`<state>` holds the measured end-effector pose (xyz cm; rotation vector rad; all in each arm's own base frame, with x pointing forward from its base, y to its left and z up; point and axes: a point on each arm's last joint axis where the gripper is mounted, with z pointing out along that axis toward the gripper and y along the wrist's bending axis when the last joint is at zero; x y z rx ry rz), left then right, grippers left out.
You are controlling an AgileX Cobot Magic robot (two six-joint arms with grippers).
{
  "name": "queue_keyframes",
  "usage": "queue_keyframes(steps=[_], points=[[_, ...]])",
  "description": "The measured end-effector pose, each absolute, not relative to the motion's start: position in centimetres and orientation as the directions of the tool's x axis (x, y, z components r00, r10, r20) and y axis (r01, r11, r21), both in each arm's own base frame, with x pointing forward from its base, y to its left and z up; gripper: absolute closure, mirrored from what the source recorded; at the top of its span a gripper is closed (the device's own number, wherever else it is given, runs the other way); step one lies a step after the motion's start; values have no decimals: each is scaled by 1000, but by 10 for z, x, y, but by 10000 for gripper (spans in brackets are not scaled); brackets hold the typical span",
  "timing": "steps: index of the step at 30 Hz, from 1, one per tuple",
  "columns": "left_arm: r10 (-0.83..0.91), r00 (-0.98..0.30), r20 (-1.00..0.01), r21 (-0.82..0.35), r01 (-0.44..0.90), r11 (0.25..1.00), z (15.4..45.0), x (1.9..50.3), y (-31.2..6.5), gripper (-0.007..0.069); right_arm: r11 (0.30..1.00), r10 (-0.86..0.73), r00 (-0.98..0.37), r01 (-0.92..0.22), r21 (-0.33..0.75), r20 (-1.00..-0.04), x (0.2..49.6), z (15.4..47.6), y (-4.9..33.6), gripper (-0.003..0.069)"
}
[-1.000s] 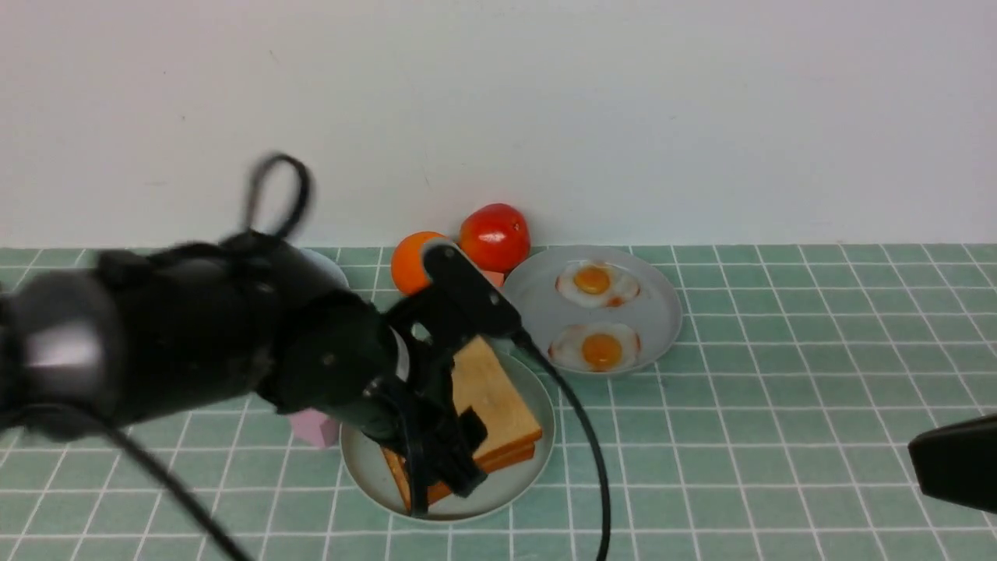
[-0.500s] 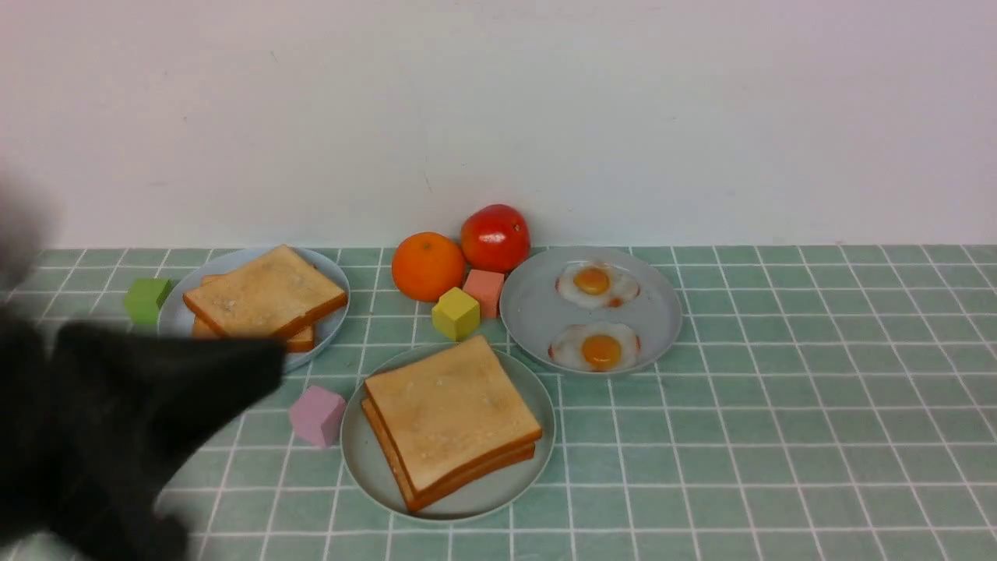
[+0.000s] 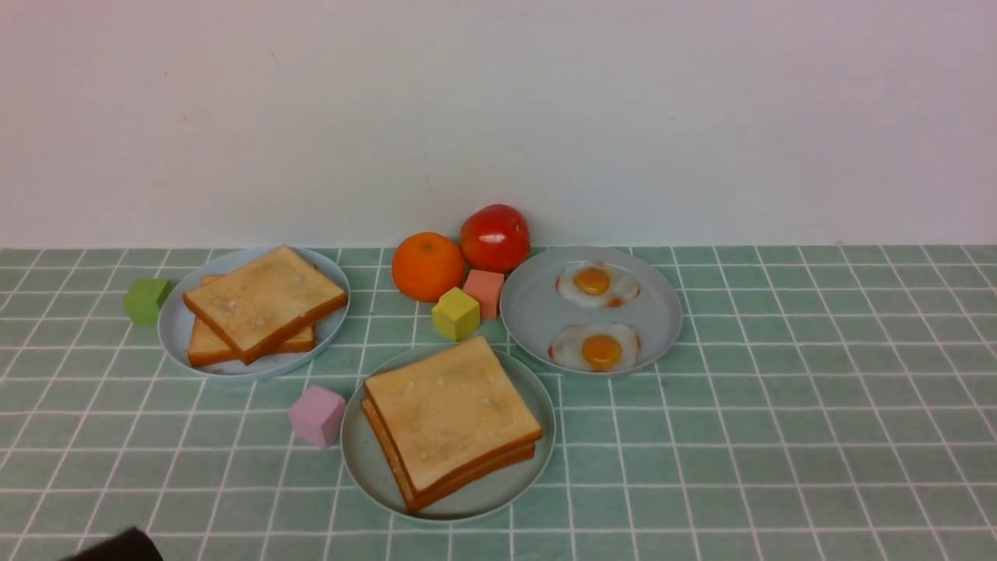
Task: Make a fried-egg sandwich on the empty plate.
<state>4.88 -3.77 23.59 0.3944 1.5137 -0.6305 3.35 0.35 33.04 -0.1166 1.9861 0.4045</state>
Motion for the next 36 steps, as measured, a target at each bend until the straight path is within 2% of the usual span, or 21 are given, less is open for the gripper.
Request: queue_keyframes(steps=[6, 16, 22, 25, 26, 30, 36], points=[[-88, -119, -989, -143, 602, 785, 217, 50, -39, 638, 916, 109, -355, -327, 233, -928, 51, 304, 18, 653], [-40, -182, -983, -144, 604, 784, 208, 49, -40, 638, 932, 38, -445, -308, 192, -895, 59, 255, 22, 648], [-39, -184, -982, -144, 604, 784, 208, 49, -40, 638, 966, 130, -380, -160, 203, -916, 55, 234, 11, 673], [-39, -185, -982, -144, 604, 784, 208, 49, -40, 638, 977, 157, -342, -82, 196, -927, 53, 214, 7, 674], [-38, -185, -982, -144, 604, 784, 208, 49, -40, 638, 983, 145, -324, -56, 172, -935, 51, 198, 5, 674], [-37, -186, -982, -144, 604, 784, 208, 49, -40, 638, 990, 117, -312, -36, 134, -943, 52, 175, 5, 674], [-35, -189, -981, -144, 604, 783, 207, 48, -40, 636, 996, 65, -302, -43, 81, -951, 52, 174, 4, 674]])
